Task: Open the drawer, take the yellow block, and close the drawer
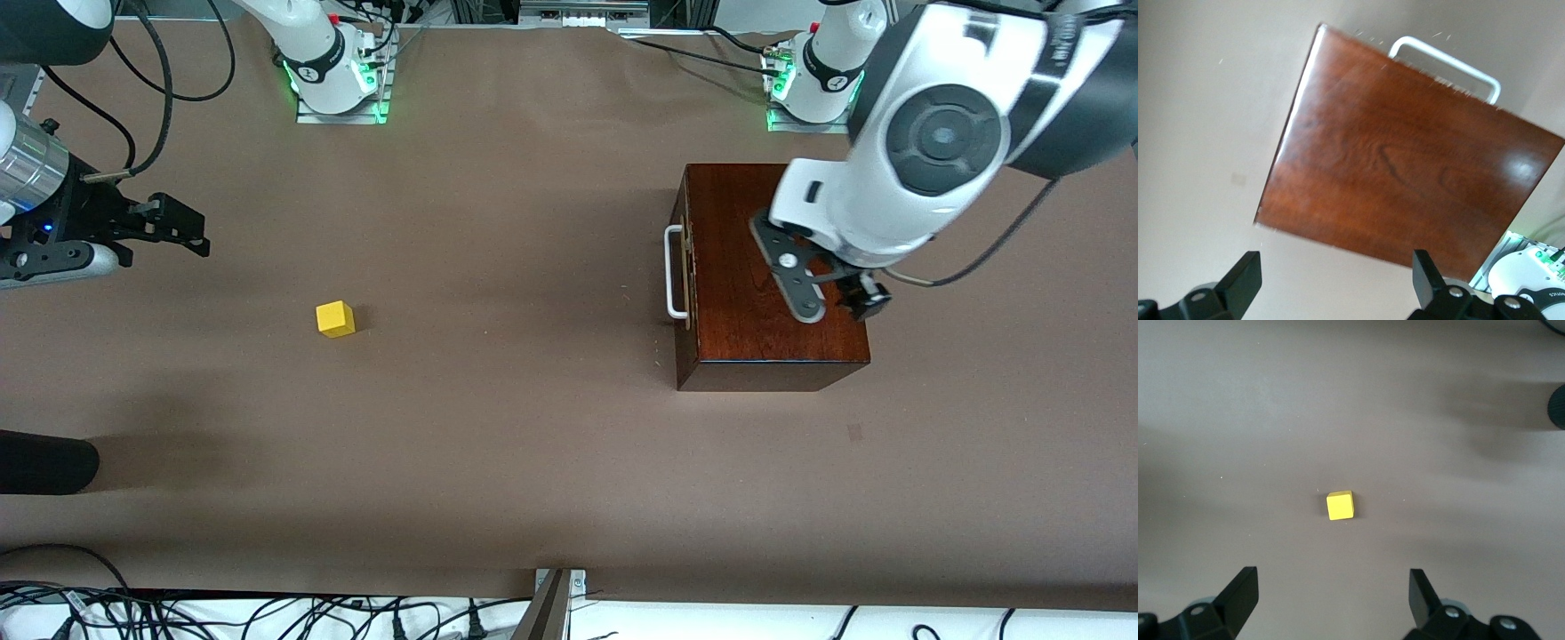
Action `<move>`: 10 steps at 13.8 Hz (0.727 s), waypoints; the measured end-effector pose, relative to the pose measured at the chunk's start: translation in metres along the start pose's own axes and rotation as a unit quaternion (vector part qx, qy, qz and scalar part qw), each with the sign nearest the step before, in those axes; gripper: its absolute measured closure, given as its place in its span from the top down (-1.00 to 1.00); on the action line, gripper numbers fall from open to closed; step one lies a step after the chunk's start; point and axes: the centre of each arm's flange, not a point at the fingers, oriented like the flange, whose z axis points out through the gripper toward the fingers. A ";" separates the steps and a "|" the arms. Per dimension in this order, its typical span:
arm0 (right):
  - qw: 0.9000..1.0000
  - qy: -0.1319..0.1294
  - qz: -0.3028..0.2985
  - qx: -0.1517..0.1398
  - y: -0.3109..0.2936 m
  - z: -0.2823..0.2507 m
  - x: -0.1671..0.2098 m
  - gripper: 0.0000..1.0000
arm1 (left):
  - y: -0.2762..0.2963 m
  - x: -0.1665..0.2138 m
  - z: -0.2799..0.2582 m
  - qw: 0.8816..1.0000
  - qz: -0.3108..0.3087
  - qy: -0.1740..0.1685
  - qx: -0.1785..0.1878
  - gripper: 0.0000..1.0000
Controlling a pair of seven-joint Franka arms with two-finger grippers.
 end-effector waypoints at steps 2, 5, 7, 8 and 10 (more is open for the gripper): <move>1.000 0.004 0.000 -0.002 0.000 -0.001 0.001 1.00 | -0.016 -0.024 -0.008 1.000 -0.023 0.008 0.002 1.00; 1.000 0.004 0.000 -0.002 0.001 0.000 0.001 1.00 | -0.029 -0.073 -0.032 0.998 -0.060 0.028 0.014 1.00; 1.000 0.004 0.001 -0.002 0.001 0.000 0.002 1.00 | -0.030 -0.101 -0.040 0.993 -0.104 0.049 0.020 1.00; 1.000 0.005 0.002 -0.003 0.002 0.000 0.002 1.00 | -0.026 -0.111 -0.040 0.987 -0.148 0.060 0.018 1.00; 1.000 0.006 0.001 -0.003 0.002 0.001 0.003 1.00 | -0.011 -0.133 -0.037 0.957 -0.279 0.076 0.003 1.00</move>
